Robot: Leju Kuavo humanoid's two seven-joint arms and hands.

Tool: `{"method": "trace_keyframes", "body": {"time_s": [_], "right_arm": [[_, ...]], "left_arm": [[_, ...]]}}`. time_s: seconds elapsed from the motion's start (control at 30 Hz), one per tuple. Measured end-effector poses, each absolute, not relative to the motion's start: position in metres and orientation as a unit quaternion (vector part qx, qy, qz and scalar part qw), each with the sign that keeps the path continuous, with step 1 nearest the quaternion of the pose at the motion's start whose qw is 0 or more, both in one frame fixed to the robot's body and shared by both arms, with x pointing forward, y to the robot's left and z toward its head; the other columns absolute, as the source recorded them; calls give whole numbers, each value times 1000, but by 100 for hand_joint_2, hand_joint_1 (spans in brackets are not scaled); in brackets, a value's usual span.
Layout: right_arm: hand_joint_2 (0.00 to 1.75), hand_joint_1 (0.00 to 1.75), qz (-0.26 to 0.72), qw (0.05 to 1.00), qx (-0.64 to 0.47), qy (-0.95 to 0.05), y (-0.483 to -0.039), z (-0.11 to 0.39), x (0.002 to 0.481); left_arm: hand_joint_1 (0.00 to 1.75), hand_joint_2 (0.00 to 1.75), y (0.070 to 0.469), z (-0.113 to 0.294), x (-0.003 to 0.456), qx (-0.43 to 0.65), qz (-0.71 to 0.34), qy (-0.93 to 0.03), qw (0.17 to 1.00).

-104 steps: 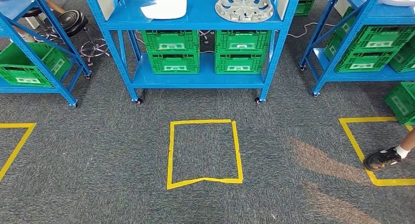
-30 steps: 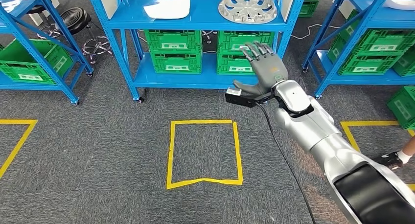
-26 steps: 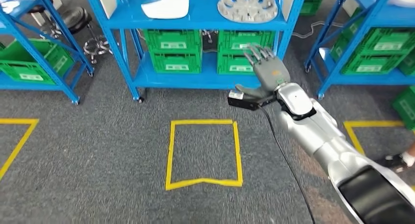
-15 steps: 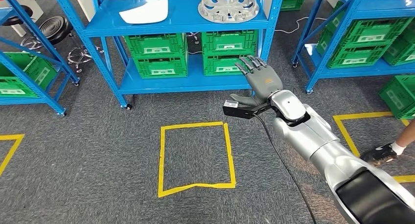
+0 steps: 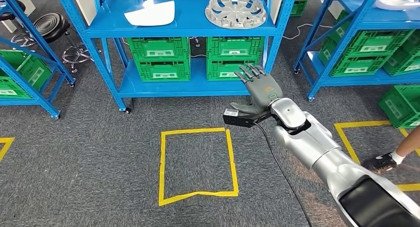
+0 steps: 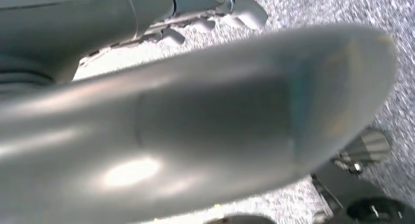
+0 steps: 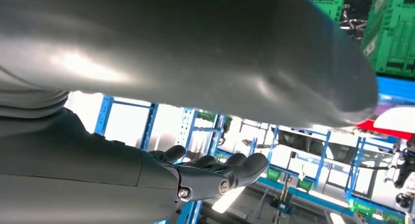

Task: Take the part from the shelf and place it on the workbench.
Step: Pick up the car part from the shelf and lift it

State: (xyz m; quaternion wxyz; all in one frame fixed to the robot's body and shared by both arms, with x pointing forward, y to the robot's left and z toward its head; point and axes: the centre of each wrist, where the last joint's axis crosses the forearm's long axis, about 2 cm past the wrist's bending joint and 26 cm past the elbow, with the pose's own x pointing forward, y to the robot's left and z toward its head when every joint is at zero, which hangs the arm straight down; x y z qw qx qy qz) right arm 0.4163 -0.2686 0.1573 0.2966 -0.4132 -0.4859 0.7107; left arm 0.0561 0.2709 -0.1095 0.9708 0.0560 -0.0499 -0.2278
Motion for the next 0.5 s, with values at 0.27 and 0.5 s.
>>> {"method": "trace_keyframes", "body": {"time_s": [0.27,0.5], "right_arm": [[0,0,711,295,-410,-489,-263,156,415],[0,0,716,299,-402,-486,-261,147,409]], "left_arm": [[0,0,270,-109,58,57,-227,-51,971],[0,0,270,-110,55,58,-232,-45,970]]}}
